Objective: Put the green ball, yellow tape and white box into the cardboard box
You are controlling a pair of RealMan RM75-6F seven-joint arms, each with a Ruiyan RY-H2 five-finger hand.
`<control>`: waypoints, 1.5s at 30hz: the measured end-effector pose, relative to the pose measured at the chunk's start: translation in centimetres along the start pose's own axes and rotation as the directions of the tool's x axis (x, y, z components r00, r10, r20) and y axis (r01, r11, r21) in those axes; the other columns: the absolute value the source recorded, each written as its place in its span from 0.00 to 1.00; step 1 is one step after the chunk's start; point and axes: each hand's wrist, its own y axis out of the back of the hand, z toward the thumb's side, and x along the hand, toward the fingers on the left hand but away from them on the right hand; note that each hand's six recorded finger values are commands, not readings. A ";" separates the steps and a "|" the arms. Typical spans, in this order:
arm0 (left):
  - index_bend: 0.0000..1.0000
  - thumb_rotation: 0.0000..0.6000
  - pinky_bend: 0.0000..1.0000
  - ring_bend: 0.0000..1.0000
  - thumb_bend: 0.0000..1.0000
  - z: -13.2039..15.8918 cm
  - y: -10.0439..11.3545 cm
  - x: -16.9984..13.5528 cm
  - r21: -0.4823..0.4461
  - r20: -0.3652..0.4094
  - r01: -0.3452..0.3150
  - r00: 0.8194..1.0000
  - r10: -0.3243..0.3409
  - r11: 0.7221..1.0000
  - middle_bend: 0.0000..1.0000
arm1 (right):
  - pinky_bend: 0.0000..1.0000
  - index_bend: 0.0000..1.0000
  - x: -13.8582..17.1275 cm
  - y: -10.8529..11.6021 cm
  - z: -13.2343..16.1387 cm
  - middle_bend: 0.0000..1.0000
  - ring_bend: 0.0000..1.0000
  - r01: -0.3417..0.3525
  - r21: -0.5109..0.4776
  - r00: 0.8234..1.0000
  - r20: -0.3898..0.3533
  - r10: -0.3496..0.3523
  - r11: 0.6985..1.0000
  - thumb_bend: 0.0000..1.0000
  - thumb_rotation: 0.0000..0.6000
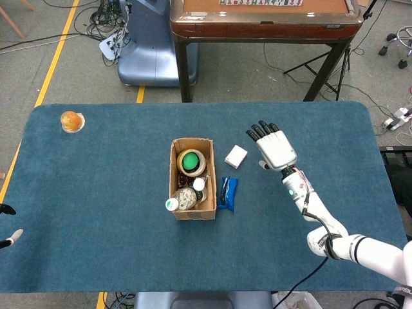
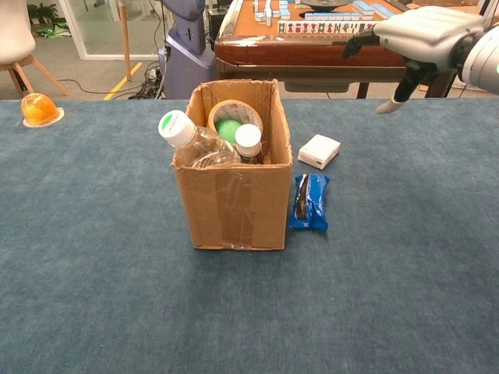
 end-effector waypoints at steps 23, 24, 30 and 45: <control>0.47 1.00 0.57 0.41 0.15 -0.9 0.6 -0.2 -0.029 -0.027 -0.010 1.000 0.009 1.000 0.44 | 0.41 0.28 -6.1 -6.7 0.7 0.45 0.40 -0.128 0.042 0.991 0.056 0.125 0.991 0.00 1.00; 0.47 1.00 0.57 0.41 0.15 -1.0 0.6 -0.2 -0.029 -0.029 -0.011 1.000 0.010 1.000 0.44 | 0.45 0.28 -6.3 -6.8 0.9 0.53 0.48 -0.124 0.039 0.991 0.053 0.122 0.991 0.00 1.00; 0.47 1.00 0.57 0.41 0.15 -1.1 0.8 -0.2 -0.035 -0.033 -0.014 0.999 0.013 0.999 0.44 | 0.71 0.30 -7.4 -7.2 2.5 0.83 0.78 -0.119 0.013 0.993 0.020 0.119 0.993 0.00 1.00; 0.47 1.00 0.57 0.41 0.15 -1.3 0.9 -0.3 -0.040 -0.035 -0.013 0.999 0.011 0.999 0.44 | 0.76 0.31 -9.0 -8.0 4.4 0.91 0.86 -0.217 0.014 0.976 -0.012 0.217 0.976 0.00 1.00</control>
